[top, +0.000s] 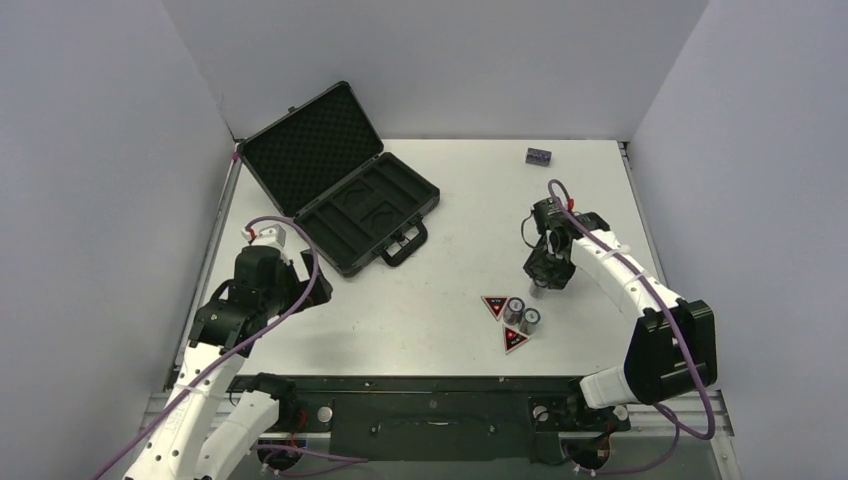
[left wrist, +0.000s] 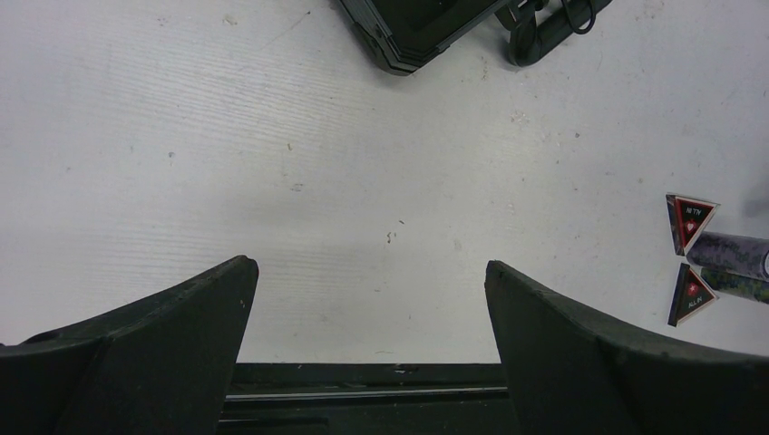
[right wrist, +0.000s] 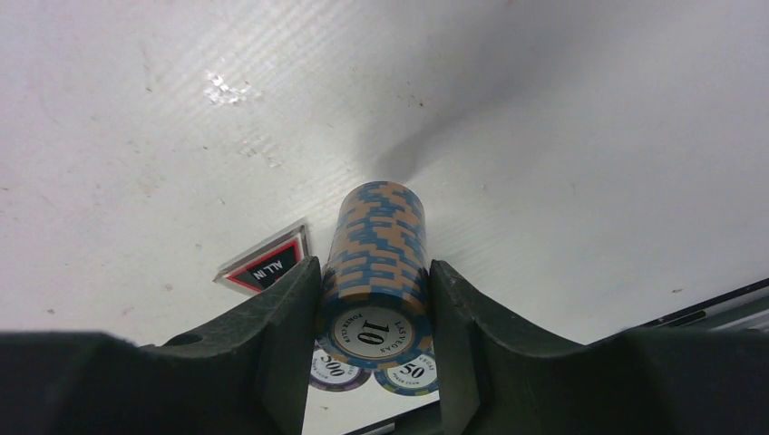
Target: Pack up texas hold em set
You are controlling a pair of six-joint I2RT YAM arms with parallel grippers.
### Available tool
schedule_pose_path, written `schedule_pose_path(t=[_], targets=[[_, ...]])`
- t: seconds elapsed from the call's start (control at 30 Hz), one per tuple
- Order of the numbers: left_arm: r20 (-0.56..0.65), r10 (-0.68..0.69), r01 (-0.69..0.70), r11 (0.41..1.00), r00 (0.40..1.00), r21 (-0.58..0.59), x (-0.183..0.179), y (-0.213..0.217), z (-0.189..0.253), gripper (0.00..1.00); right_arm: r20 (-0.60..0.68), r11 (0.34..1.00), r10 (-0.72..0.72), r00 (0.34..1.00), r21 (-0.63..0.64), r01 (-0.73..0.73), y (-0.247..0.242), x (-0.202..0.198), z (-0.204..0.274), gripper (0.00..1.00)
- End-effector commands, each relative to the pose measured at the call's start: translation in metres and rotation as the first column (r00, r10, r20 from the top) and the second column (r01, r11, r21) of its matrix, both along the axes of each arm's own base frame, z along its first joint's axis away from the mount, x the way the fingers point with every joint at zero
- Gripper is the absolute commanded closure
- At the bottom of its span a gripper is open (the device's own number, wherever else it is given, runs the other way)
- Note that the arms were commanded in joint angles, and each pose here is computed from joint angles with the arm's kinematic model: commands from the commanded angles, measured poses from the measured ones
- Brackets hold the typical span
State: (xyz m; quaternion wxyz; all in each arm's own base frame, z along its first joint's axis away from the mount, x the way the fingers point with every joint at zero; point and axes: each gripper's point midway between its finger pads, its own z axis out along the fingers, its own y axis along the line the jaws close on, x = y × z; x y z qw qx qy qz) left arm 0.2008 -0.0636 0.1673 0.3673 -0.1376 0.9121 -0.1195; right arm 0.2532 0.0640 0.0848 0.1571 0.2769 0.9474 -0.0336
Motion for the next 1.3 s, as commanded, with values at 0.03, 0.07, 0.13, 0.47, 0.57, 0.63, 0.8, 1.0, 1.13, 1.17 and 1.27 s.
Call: schedule_pose_path(t=[0.03,0.07,0.13,0.47,0.57,0.63,0.8,1.0,1.13,1.17,1.27], targets=[[0.054,-0.027,0.028,0.999,0.998,-0.024,0.008,-0.006,0.010,0.04,0.107,0.997,0.018,0.994,-0.074,-0.010,-0.012,0.031,0.042,1.00],[0.054,-0.030,0.031,0.999,0.998,-0.024,0.008,-0.006,0.010,0.04,0.119,0.997,0.020,0.993,-0.076,-0.011,-0.013,0.036,0.049,1.00],[0.054,-0.033,0.035,0.999,0.998,-0.026,0.008,-0.007,0.010,0.04,0.138,0.997,0.020,0.990,-0.076,-0.009,-0.015,0.042,0.058,1.00],[0.060,-0.010,0.011,1.000,0.998,-0.022,0.008,-0.003,0.008,0.04,0.233,1.000,0.003,0.973,0.017,-0.008,-0.009,0.065,0.098,1.00],[0.065,-0.003,0.004,1.000,0.998,-0.023,0.008,-0.003,0.008,0.04,0.263,0.996,-0.021,0.965,0.093,-0.004,0.002,0.070,0.109,1.00],[0.073,0.000,0.002,1.000,0.997,-0.025,0.008,-0.002,0.009,0.04,0.285,0.990,-0.035,0.958,0.138,-0.004,0.009,0.074,0.117,1.00],[0.101,0.040,-0.039,0.999,0.994,-0.015,0.008,0.005,0.013,0.04,0.321,0.971,-0.068,0.944,0.238,-0.011,0.021,0.086,0.138,1.00],[0.204,0.107,-0.106,0.994,0.973,-0.018,0.008,0.019,0.028,0.04,0.375,0.928,-0.119,0.919,0.370,-0.031,0.032,0.099,0.173,1.00],[0.272,0.039,-0.028,0.999,0.962,-0.043,0.009,0.008,0.047,0.04,0.401,0.882,-0.155,0.903,0.467,-0.056,0.044,0.104,0.195,1.00],[0.279,0.023,-0.008,0.998,0.960,-0.057,0.009,0.003,0.051,0.04,0.408,0.874,-0.161,0.899,0.483,-0.062,0.046,0.105,0.199,1.00],[0.259,-0.039,0.090,0.978,0.965,-0.189,0.007,-0.026,0.061,0.04,0.438,0.815,-0.191,0.879,0.570,-0.107,0.061,0.109,0.219,1.00]])
